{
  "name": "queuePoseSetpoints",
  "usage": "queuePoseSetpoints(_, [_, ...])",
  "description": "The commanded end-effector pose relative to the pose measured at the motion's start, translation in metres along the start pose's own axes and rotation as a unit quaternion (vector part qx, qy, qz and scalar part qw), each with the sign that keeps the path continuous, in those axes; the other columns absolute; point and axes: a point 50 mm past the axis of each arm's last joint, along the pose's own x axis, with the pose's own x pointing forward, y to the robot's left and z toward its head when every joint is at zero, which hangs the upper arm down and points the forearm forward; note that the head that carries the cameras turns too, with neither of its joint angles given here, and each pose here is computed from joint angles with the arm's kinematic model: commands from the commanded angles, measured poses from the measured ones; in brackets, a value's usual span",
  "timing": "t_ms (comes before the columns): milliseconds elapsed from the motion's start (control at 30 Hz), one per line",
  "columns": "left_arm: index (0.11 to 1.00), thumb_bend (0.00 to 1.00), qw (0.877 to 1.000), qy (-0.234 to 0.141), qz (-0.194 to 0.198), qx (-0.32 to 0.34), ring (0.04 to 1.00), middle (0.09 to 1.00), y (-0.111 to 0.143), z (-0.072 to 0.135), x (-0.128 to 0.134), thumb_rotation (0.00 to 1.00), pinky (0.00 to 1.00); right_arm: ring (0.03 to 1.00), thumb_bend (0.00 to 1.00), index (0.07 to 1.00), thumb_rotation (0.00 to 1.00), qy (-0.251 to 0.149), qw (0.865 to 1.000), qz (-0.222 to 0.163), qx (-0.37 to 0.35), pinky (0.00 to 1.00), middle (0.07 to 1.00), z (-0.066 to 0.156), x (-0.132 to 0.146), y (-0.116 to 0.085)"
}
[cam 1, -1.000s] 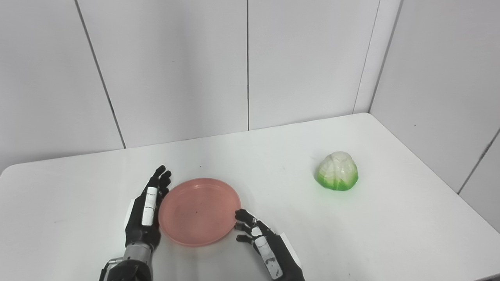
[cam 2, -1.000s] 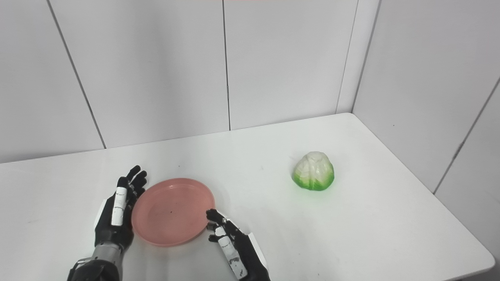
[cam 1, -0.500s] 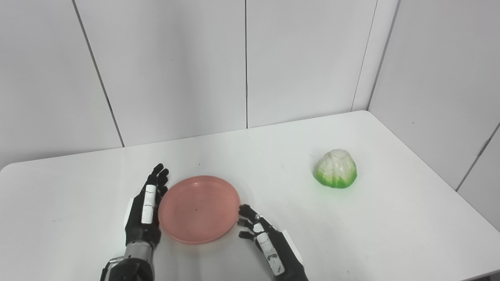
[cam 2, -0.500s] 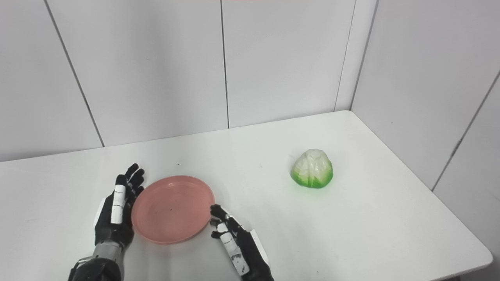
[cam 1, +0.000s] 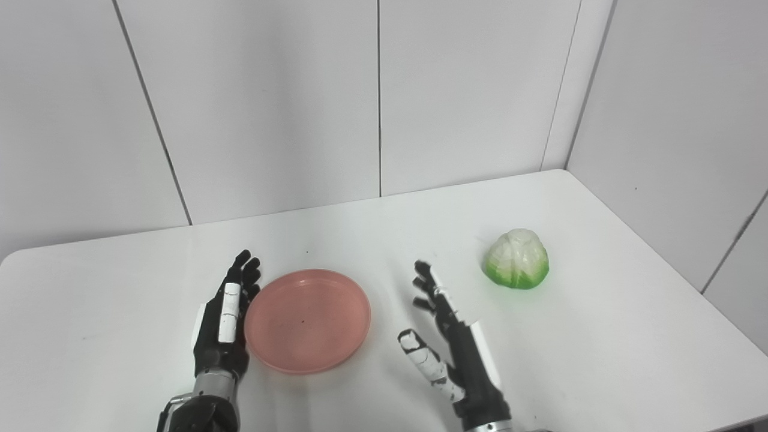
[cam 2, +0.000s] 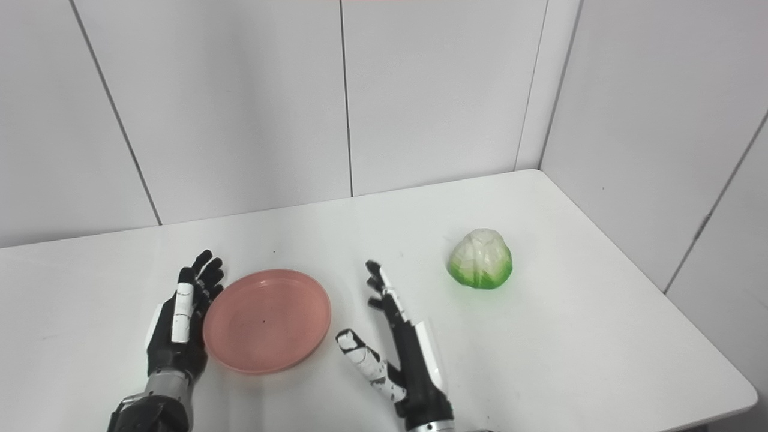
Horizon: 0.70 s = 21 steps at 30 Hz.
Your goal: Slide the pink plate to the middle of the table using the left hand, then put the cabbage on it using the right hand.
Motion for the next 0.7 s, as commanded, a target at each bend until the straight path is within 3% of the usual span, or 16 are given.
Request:
queuePoseSetpoints(0, [0.886,0.94,0.999,0.048,0.008,-0.013,0.957,0.913,-0.001,-0.024,-0.008,0.84,0.98,0.945,0.88,0.943,0.91,-0.005,1.000,0.001,0.014,0.90,0.963,0.016,0.000,-0.009])
queuePoseSetpoints(233, [0.874,0.95,0.999,0.051,0.005,-0.011,0.954,0.909,0.000,-0.025,-0.007,0.84,0.99,0.937,0.85,0.931,0.82,0.001,0.999,0.001,0.035,0.91,0.940,0.047,0.020,-0.033])
queuePoseSetpoints(367, [0.882,0.94,0.999,0.051,0.003,-0.006,0.957,0.914,0.005,-0.024,-0.008,0.85,1.00,0.895,0.84,0.926,0.88,0.001,0.999,-0.004,-0.048,0.79,0.920,0.062,0.039,-0.048])
queuePoseSetpoints(533, [0.874,0.93,0.998,0.055,0.003,-0.008,0.961,0.913,0.007,-0.023,-0.009,0.83,1.00,0.918,0.86,0.901,0.98,-0.013,0.991,0.008,-0.132,0.81,0.920,0.069,0.061,-0.063])
queuePoseSetpoints(600, [0.872,0.95,0.998,0.057,0.000,-0.007,0.958,0.913,0.007,-0.024,-0.009,0.83,1.00,0.913,0.87,0.893,0.96,-0.020,0.985,0.016,-0.170,0.84,0.926,0.071,0.074,-0.074])
queuePoseSetpoints(667, [0.873,0.95,0.998,0.058,-0.003,-0.008,0.959,0.915,0.006,-0.026,-0.009,0.82,1.00,0.912,0.89,0.880,0.91,-0.007,0.986,0.019,-0.164,0.83,0.923,0.072,0.087,-0.086])
